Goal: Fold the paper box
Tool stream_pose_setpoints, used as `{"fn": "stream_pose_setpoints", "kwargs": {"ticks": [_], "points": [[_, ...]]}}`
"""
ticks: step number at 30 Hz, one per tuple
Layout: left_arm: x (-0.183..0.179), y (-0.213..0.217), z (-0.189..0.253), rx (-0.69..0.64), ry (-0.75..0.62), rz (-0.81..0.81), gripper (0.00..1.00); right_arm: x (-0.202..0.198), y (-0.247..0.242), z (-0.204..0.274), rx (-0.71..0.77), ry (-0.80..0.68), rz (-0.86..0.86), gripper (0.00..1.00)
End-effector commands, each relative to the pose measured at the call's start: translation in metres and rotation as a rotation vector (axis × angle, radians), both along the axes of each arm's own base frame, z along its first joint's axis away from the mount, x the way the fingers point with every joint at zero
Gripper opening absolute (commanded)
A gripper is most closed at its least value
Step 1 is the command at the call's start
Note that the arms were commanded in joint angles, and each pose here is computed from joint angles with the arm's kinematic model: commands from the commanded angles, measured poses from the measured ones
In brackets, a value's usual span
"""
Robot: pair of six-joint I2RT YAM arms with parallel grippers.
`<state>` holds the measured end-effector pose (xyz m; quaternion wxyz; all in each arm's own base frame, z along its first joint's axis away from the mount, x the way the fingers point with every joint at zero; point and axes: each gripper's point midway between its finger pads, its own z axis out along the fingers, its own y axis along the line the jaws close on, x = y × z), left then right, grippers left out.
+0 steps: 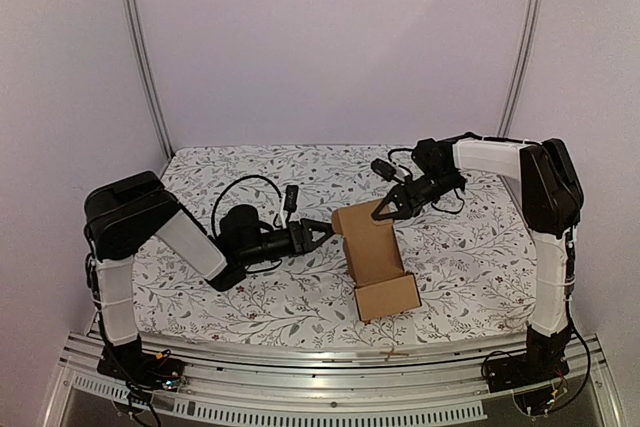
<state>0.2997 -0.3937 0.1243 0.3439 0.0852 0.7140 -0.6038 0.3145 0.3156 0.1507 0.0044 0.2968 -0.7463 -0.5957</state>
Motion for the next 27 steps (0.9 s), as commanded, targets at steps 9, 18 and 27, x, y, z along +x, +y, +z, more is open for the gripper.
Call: {"fn": "stream_pose_setpoints", "kwargs": {"ticks": [9, 18, 27], "points": [[-0.024, -0.033, 0.036, -0.146, -0.102, -0.154, 0.44, -0.003, 0.0, 0.009, 0.052, 0.018, 0.002, 0.0], [-0.016, -0.037, 0.041, -0.208, -0.106, -0.14, 0.31, -0.01, 0.004, 0.015, 0.067, 0.012, 0.023, 0.0], [-0.012, -0.044, 0.056, -0.241, -0.147, -0.168, 0.16, -0.013, 0.005, 0.015, 0.065, 0.012, 0.029, 0.0]]}}
